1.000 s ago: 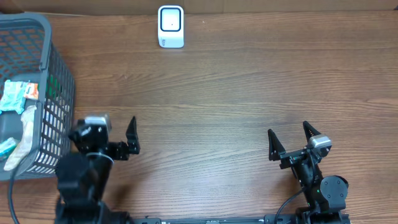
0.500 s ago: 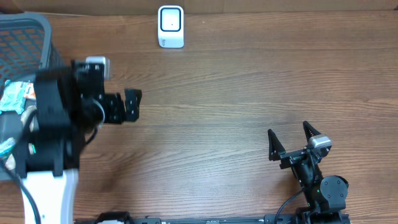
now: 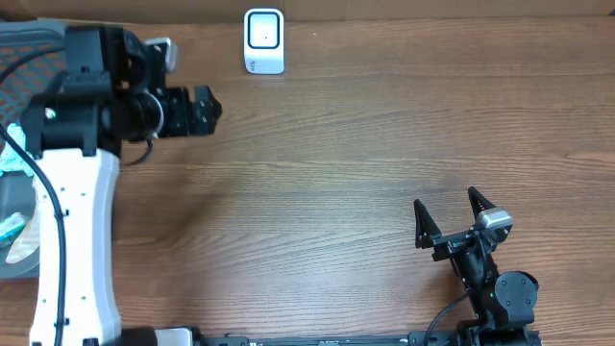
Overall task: Scan the item barcode
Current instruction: 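Move the left gripper over the grey basket, then grasp the green-lidded jar in the basket with the left gripper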
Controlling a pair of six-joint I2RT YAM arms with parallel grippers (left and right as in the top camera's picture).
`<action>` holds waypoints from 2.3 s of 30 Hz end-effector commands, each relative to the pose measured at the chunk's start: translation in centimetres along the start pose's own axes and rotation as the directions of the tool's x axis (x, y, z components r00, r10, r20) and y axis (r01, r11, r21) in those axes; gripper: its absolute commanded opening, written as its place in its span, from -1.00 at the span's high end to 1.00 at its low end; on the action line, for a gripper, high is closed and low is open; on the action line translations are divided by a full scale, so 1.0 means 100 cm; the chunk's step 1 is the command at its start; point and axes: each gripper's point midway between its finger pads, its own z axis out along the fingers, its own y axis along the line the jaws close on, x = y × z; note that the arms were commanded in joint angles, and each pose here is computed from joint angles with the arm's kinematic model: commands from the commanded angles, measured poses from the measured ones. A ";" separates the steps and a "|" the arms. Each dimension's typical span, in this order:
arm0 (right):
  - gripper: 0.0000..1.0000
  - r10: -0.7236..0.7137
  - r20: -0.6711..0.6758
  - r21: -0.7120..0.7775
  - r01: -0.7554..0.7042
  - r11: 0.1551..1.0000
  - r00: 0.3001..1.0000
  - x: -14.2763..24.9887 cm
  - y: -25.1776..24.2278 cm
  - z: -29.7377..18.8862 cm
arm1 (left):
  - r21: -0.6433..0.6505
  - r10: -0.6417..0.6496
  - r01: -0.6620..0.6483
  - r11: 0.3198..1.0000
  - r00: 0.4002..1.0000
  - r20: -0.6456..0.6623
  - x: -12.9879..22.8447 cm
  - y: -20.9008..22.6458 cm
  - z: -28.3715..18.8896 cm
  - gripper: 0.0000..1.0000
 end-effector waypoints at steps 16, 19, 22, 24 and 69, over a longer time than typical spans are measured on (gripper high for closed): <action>-1.00 -0.002 0.006 0.009 0.002 1.000 1.000 0.002 -0.002 0.000 | -0.284 -0.630 0.776 0.563 0.625 0.460 -0.018 0.278 -0.127 -0.99; -0.99 -0.002 0.005 0.009 0.002 1.000 1.000 0.002 -0.002 0.000 | -0.312 -0.676 0.779 0.544 0.627 0.387 -0.012 0.304 -0.092 -0.95; -1.00 -0.002 0.006 0.009 0.002 1.000 1.000 0.002 -0.002 0.000 | -0.340 -0.700 0.761 0.553 0.645 0.306 -0.008 0.323 -0.050 -0.99; -0.99 -0.002 0.005 0.009 0.002 1.000 1.000 0.002 -0.002 0.000 | -0.359 -0.706 0.746 0.561 0.658 0.264 -0.005 0.332 -0.028 -1.00; -1.00 -0.002 0.005 0.009 0.002 1.000 1.000 0.002 -0.002 0.000 | -0.492 -0.576 0.470 0.733 0.813 -0.081 0.016 0.335 0.132 -0.23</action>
